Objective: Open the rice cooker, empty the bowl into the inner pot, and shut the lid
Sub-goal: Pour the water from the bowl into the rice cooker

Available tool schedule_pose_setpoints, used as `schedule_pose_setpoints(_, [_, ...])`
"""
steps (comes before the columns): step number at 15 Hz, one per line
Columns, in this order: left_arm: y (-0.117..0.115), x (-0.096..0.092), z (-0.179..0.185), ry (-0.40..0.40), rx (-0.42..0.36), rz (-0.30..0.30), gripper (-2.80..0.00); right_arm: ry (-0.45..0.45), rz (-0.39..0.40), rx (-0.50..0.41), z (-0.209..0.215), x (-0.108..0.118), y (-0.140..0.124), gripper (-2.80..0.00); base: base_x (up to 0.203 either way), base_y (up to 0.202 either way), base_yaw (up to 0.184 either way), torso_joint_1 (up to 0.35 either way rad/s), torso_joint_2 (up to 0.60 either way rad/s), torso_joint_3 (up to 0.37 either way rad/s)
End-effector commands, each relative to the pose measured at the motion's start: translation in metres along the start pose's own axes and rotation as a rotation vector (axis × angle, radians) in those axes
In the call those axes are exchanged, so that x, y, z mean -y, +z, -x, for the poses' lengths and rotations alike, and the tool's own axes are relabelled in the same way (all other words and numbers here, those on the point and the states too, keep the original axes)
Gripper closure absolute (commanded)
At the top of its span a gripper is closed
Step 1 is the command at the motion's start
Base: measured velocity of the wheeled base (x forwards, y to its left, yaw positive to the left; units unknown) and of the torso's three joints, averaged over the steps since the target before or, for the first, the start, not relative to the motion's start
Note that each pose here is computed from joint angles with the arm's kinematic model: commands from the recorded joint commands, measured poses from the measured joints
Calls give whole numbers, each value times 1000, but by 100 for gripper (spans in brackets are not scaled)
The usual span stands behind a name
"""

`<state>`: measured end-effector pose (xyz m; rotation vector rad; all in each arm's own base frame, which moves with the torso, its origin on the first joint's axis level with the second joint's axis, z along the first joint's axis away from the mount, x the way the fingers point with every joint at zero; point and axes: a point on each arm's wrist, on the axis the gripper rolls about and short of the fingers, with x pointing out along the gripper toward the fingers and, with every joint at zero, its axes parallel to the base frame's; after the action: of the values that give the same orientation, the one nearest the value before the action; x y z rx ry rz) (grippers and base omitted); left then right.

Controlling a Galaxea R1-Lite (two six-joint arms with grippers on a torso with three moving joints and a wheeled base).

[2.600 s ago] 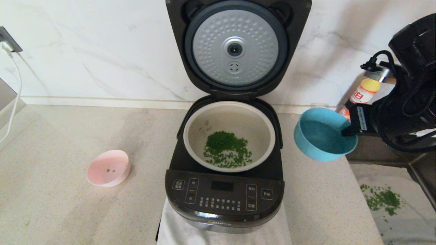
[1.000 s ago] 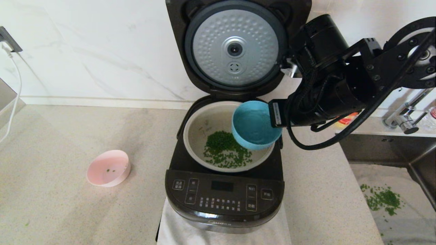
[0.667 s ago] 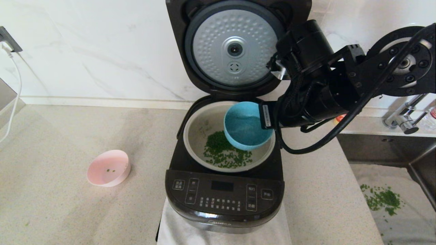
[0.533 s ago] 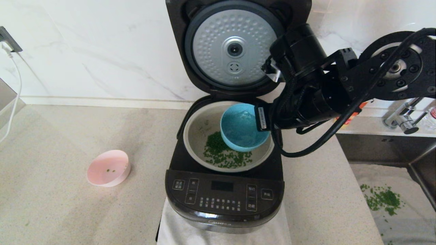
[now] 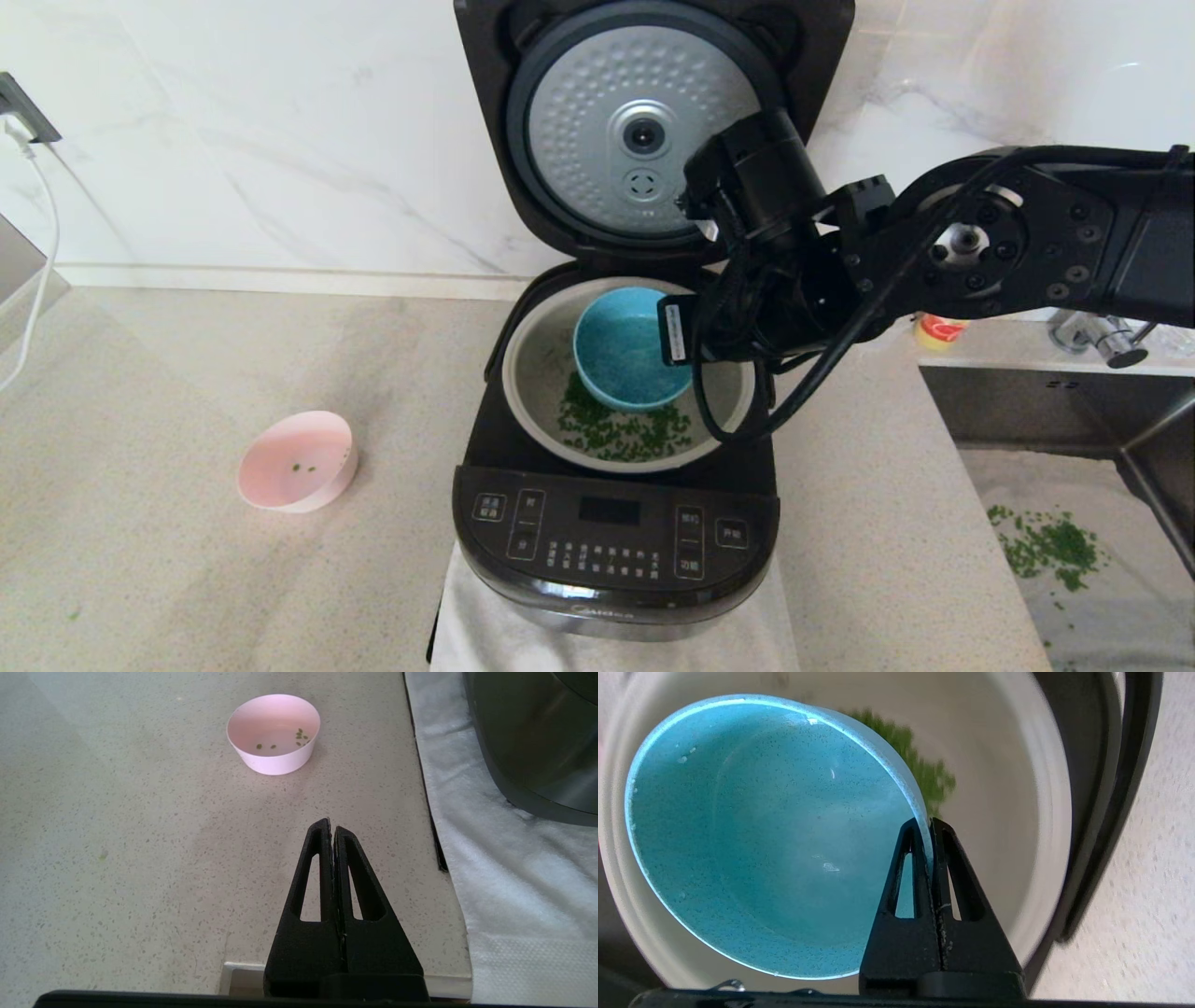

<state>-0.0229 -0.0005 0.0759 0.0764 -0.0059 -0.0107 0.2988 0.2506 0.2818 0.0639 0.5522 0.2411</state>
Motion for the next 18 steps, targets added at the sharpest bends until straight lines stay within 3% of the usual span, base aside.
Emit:
schedule_pose_setpoints(1, [-2,0,-1,0,-9,0,0,-23,-7,23,-7,-2,-1,0,0,0,0,0,0,0])
schedule_pose_setpoints(18, [-2,0,-1,0,-9,0,0,-182,-59,220,0,-15,6,0,0,0,0,0,0,0])
